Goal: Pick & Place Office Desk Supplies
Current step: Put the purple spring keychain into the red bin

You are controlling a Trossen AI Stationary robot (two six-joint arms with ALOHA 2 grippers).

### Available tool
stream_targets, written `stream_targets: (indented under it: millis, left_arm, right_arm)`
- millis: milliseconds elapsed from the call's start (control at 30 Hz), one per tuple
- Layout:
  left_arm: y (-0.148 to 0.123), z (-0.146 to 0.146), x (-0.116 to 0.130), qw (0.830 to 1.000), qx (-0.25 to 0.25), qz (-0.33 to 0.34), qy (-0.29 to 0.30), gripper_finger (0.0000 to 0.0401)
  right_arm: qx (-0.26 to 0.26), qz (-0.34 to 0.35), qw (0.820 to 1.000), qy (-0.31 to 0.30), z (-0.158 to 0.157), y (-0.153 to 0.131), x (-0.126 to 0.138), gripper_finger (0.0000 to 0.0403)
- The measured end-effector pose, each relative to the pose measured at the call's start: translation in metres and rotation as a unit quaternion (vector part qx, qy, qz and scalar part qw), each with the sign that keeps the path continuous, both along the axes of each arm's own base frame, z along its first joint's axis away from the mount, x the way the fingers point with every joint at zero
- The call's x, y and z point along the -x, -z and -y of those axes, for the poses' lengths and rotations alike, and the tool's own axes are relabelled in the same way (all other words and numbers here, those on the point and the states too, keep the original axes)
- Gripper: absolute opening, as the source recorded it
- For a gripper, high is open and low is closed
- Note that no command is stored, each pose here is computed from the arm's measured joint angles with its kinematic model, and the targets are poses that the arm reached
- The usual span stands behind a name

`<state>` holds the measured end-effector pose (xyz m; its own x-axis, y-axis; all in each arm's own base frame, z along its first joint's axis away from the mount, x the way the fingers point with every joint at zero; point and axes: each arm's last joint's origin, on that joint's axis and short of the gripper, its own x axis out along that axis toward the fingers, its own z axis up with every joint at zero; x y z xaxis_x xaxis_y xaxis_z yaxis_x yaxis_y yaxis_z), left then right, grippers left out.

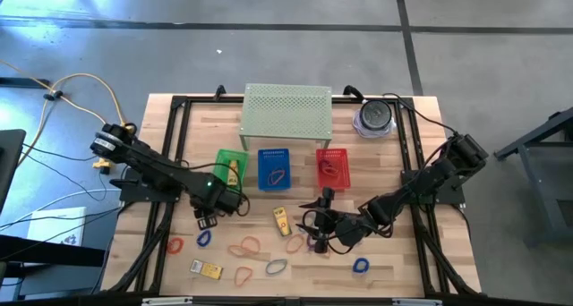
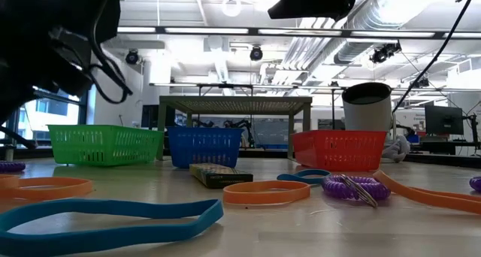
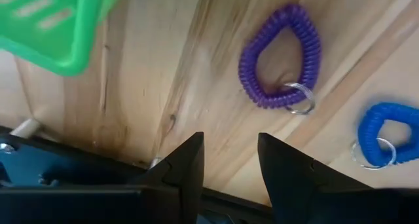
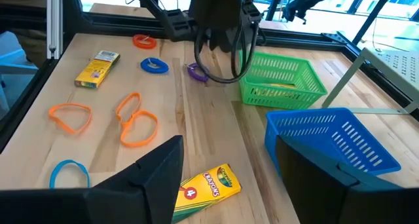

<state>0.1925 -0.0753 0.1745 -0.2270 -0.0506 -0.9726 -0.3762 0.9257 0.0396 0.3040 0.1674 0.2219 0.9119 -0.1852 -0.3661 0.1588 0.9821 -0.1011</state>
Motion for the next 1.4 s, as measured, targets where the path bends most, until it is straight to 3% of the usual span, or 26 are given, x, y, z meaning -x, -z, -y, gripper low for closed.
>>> stream_targets:
  millis: [300,567,867,1167,1267,1400]
  left_arm:
    - [0.010,0.009,-0.005,0.998,0.012,0.056,-0.017,0.0135]
    - [0.014,0.012,0.001,0.997,-0.039,0.064,-0.036,0.0135]
    - [0.028,0.009,-0.002,0.994,-0.005,0.097,-0.057,0.0135]
    - [0.036,0.010,0.005,0.991,-0.007,0.085,-0.106,0.0134]
    - [0.036,0.013,0.006,0.990,-0.001,0.078,-0.120,0.0116]
    - [0.036,0.019,0.006,0.988,-0.001,0.093,-0.121,0.0057]
  right_arm:
    - [-0.018,-0.004,1.000,-0.016,-0.001,0.000,0.000,0.0231]
    - [-0.018,-0.004,1.000,-0.015,-0.001,0.000,0.000,0.0231]
    - [-0.017,-0.003,1.000,-0.015,-0.001,0.000,0.000,0.0231]
    - [-0.017,-0.003,1.000,-0.015,-0.001,0.000,0.000,0.0231]
    - [-0.017,-0.003,1.000,-0.015,-0.001,0.000,0.000,0.0231]
    - [-0.017,-0.003,1.000,-0.015,-0.001,0.000,0.000,0.0231]
